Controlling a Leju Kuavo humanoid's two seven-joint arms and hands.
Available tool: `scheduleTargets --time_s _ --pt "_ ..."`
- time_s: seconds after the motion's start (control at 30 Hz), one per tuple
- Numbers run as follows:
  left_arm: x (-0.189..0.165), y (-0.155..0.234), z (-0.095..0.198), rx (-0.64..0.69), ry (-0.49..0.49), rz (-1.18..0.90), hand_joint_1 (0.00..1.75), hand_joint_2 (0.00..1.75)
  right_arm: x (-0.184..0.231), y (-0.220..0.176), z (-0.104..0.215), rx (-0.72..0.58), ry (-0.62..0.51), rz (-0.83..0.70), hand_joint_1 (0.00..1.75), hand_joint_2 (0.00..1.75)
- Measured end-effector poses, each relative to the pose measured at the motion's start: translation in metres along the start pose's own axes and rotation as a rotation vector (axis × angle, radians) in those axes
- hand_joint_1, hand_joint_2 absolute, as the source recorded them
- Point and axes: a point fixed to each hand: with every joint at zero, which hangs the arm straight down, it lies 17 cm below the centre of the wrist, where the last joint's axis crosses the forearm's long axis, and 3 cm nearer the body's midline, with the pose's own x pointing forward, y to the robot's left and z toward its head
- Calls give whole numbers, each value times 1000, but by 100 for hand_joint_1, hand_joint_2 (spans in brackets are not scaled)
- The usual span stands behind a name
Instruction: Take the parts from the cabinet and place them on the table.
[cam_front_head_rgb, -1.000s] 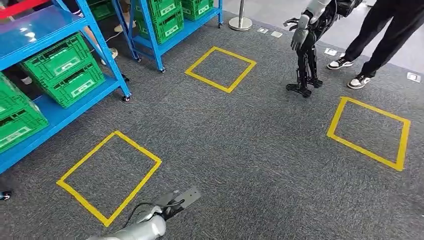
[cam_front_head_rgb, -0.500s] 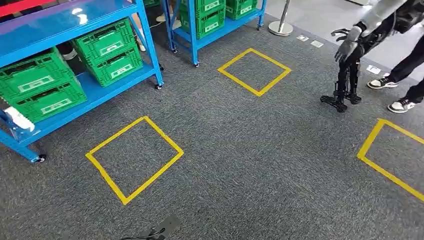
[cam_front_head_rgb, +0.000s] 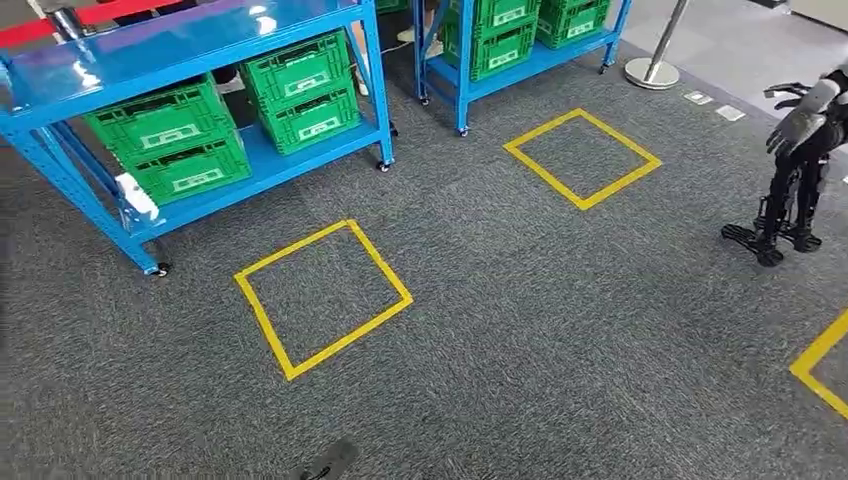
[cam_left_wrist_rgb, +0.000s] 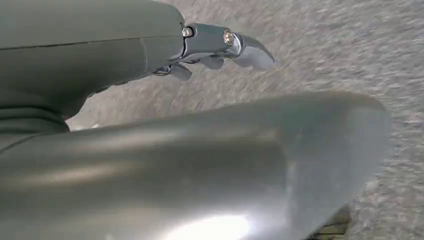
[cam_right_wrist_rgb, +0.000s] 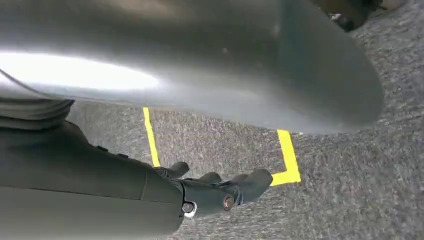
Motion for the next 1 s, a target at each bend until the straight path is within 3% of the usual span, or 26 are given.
scheduleTargets --time_s 0.27,1.0 --pt "-25 1 2 0 60 10 0 0 0 1 0 -4 2 -28 0 0" --pt "-48 -14 8 -28 128 103 0 0 8 -22 -6 -35 -12 -10 0 0"
